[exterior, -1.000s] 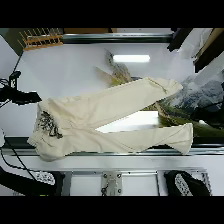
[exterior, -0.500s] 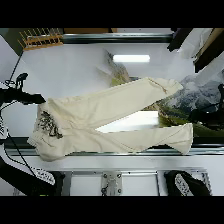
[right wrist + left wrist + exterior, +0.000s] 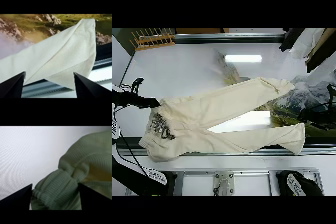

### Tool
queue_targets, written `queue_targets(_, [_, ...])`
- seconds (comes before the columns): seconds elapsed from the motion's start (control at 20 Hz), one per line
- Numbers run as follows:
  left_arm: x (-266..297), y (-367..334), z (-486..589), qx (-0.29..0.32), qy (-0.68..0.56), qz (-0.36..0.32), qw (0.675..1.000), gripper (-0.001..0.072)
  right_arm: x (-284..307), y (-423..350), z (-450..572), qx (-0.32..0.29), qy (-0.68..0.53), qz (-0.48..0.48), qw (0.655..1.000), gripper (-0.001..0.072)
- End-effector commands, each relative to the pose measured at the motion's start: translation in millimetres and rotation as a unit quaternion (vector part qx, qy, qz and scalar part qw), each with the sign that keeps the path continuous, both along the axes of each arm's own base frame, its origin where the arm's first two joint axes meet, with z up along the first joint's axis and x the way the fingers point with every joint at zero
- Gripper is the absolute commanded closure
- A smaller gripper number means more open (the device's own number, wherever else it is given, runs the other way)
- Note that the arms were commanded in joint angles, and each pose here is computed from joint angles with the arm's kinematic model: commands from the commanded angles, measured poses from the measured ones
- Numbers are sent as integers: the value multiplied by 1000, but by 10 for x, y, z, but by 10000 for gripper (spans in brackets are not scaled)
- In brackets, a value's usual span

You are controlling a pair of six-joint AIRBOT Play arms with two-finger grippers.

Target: Fold the clothes and pants, and hang the long-sleeved shirts on hangers.

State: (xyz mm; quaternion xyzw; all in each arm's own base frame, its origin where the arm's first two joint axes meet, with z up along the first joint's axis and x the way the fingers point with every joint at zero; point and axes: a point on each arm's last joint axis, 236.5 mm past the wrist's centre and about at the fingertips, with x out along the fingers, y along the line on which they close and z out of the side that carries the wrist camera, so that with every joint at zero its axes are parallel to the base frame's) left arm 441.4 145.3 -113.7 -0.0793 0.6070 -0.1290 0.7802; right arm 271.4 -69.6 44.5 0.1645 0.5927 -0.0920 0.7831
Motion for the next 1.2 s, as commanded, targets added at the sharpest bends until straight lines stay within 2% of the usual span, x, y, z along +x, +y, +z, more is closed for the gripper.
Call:
queue_targets(0.0, [-78,-72,23,-16,18,-4,1000,540,15,23,1,6,-3,-1,1000,61])
queue_targets(0.05, [-40,-67,112,-17,13,-9,1000,686,44,39,10,10,-9,-4,1000,60])
queue_targets(0.15, [100,-1,320,-9,-5,-4,1000,687,220,61,77,24,-47,-30,998,60])
queue_targets(0.35, [423,184,726,9,-49,47,998,687,718,-127,221,35,-142,-122,982,62])
queue_targets(0.4, [471,210,792,12,-58,53,997,687,834,-186,187,32,-153,-127,980,82])
queue_targets(0.45, [504,228,843,13,-63,60,996,687,944,-244,118,30,-156,-131,979,148])
queue_targets(0.7, [472,201,861,6,-53,65,996,687,1610,-563,-455,33,-131,-152,979,149])
queue_targets(0.85, [447,176,857,2,-47,62,997,687,2003,-601,-934,62,-104,-163,979,150])
queue_targets(0.9, [445,175,856,2,-47,62,997,687,2131,-596,-1053,77,-107,-173,976,185])
queue_targets(0.95, [447,176,856,2,-47,62,997,687,2255,-581,-1170,90,-111,-180,973,250])
queue_targets(1.15, [460,187,859,4,-50,63,997,687,2576,-394,-1466,121,-120,-164,972,250])
